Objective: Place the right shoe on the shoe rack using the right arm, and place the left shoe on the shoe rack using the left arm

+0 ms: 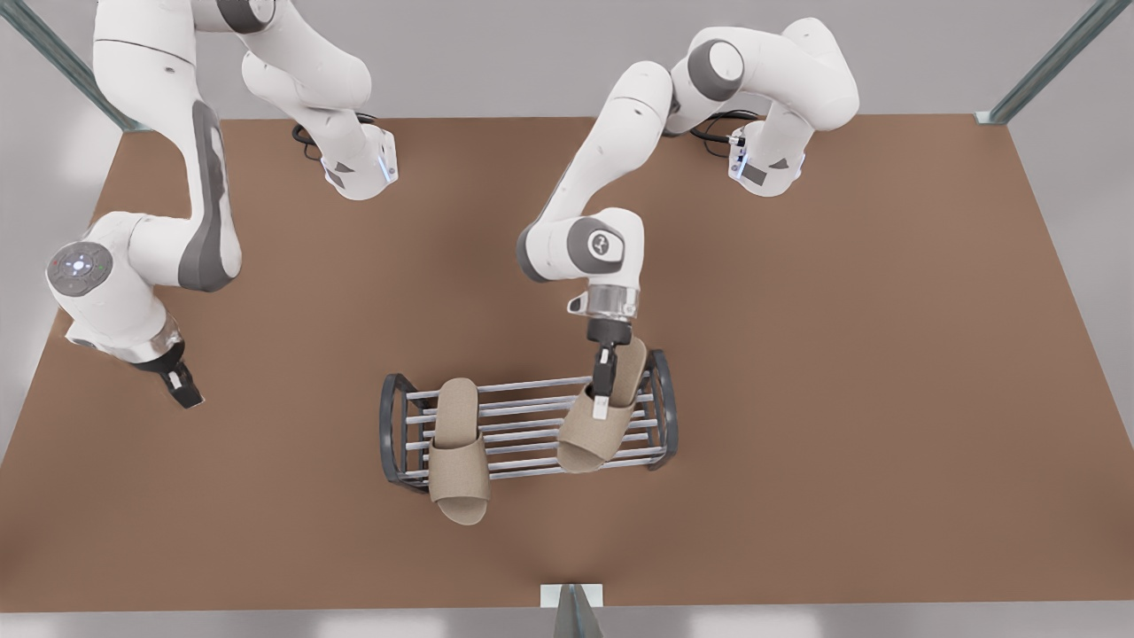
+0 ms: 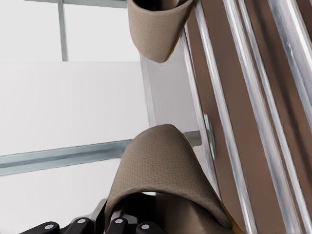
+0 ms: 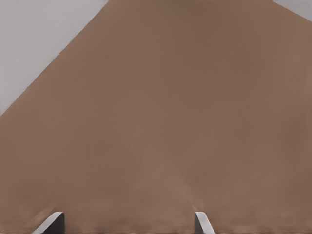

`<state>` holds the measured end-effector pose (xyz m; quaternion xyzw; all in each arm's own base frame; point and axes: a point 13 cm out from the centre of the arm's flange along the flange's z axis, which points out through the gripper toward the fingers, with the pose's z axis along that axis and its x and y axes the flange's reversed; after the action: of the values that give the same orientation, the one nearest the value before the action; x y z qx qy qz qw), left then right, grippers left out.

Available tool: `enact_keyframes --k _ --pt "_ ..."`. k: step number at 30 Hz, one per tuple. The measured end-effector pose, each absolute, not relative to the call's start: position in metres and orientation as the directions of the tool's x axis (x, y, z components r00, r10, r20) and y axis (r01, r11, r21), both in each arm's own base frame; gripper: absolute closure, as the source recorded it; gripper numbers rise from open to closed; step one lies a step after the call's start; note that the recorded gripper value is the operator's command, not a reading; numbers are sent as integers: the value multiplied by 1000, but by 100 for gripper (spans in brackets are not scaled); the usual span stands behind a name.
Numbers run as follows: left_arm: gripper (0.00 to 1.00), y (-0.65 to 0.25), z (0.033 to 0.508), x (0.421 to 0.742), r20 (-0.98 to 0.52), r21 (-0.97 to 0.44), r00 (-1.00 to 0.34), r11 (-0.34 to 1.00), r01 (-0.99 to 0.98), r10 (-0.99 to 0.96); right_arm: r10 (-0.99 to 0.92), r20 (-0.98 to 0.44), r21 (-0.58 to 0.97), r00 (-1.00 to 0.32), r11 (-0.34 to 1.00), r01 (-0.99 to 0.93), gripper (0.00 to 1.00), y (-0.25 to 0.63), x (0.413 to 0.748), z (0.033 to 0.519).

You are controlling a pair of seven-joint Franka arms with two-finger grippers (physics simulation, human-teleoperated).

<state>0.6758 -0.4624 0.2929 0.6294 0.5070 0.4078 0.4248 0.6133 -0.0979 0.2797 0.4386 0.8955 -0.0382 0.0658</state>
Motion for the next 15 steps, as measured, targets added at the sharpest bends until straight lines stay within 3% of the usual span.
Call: enact_keyframes --k 1,3,4,5,15 --pt "76 -461 286 679 72 948 149 -114 298 986 757 -67 -45 -650 649 760 0 -72 592 249" --pt "63 -461 278 682 48 948 142 -90 306 989 695 39 -75 -718 719 691 0 -34 565 218" --pt "29 -460 274 683 37 947 138 -79 310 990 671 71 -77 -738 742 666 0 -27 558 211" --pt "10 -460 272 683 27 947 134 -68 313 991 650 93 -75 -754 760 646 0 -25 553 208" --pt "9 -448 288 682 -69 944 86 37 328 994 432 157 -28 -888 901 433 0 -22 543 206"
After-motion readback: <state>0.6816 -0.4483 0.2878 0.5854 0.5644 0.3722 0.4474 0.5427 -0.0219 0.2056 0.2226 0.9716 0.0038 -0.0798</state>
